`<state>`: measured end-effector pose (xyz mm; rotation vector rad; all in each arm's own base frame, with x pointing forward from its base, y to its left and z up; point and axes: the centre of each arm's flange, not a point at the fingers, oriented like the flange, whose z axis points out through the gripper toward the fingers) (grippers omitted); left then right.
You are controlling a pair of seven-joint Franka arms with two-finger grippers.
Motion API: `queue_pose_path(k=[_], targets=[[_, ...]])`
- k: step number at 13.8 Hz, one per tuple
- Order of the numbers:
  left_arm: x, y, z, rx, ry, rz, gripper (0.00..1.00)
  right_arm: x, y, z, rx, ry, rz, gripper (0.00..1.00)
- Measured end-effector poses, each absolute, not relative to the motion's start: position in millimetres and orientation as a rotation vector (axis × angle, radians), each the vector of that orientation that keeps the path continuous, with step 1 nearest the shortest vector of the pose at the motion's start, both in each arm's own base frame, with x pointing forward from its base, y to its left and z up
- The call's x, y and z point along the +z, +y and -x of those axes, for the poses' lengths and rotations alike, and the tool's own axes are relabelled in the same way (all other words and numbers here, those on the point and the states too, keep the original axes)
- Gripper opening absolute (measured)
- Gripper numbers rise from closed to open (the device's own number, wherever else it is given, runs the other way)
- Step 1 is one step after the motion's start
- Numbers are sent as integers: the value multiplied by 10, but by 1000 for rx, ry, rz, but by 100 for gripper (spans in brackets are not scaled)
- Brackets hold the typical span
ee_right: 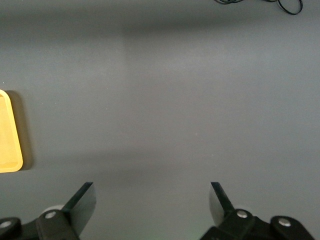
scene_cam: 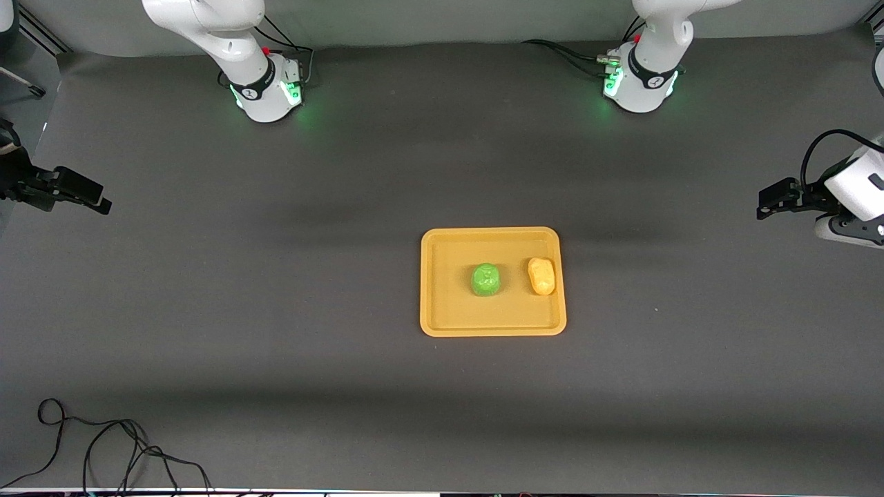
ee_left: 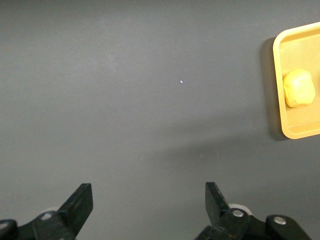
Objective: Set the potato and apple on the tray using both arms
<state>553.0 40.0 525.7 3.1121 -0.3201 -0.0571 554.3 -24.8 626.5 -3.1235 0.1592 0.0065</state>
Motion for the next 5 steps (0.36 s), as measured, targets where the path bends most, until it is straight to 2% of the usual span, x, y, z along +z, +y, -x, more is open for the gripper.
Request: queue_pose_path(k=[5], targets=[[5264,399,-5533,-52,-322,-3113,100,6239,-240,-5554,8,91,3126,100]])
